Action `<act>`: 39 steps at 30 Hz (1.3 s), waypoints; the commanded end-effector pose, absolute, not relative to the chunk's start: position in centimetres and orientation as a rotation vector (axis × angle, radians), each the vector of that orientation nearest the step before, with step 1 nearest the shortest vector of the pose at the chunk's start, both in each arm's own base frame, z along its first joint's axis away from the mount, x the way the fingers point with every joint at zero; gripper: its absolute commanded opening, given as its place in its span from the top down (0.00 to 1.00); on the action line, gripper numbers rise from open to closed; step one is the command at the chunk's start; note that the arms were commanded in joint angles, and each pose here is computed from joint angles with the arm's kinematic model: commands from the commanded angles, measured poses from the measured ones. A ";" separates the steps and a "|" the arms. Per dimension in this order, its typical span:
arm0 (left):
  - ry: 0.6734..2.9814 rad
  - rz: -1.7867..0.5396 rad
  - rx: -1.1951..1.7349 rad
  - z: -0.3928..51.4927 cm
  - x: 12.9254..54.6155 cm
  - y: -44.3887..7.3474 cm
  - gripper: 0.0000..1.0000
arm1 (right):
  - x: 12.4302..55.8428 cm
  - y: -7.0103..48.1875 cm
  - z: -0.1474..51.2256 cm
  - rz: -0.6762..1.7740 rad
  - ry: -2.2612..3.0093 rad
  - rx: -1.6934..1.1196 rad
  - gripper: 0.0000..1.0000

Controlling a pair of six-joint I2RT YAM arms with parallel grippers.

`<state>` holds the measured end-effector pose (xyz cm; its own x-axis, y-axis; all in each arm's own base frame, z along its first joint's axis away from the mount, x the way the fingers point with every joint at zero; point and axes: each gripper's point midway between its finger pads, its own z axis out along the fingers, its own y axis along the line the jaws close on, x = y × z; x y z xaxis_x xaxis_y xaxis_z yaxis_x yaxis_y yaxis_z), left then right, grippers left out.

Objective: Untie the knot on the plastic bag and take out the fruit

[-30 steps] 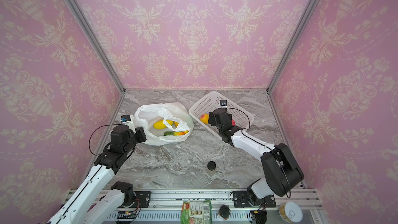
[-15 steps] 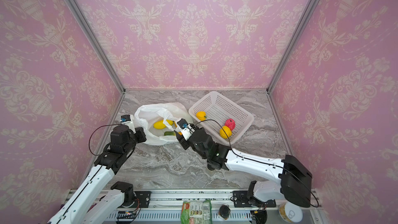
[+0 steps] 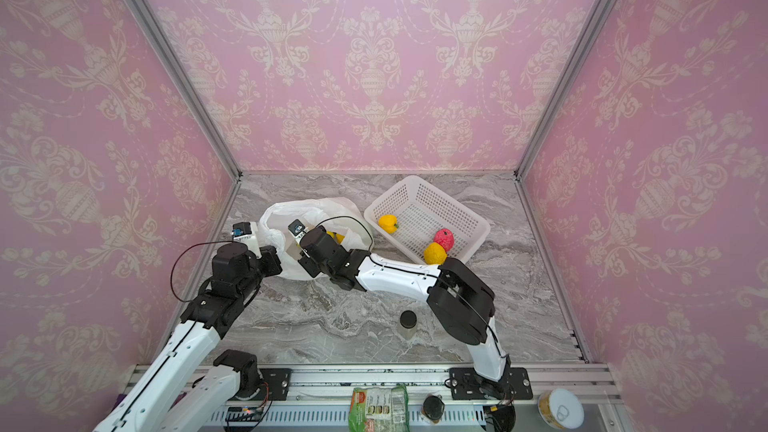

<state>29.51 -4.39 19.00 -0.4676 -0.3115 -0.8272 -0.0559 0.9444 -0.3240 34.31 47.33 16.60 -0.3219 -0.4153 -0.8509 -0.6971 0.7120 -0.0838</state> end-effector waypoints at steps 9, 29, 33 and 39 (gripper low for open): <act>2.056 -0.310 -0.250 18.3 29.4 -4.5 1.00 | 40.8 47.4 11.0 0.269 2.159 -0.790 0.50; 2.050 -0.324 -0.241 18.5 29.6 -4.7 1.00 | 46.0 48.1 6.2 0.103 2.206 -0.888 0.00; 2.040 -0.324 -0.237 18.8 29.5 -4.7 1.00 | 46.0 47.9 5.4 0.119 2.259 -0.904 0.00; 2.044 -0.332 -0.236 18.6 29.6 -4.8 1.00 | 45.8 46.8 4.7 0.135 2.303 -0.926 0.06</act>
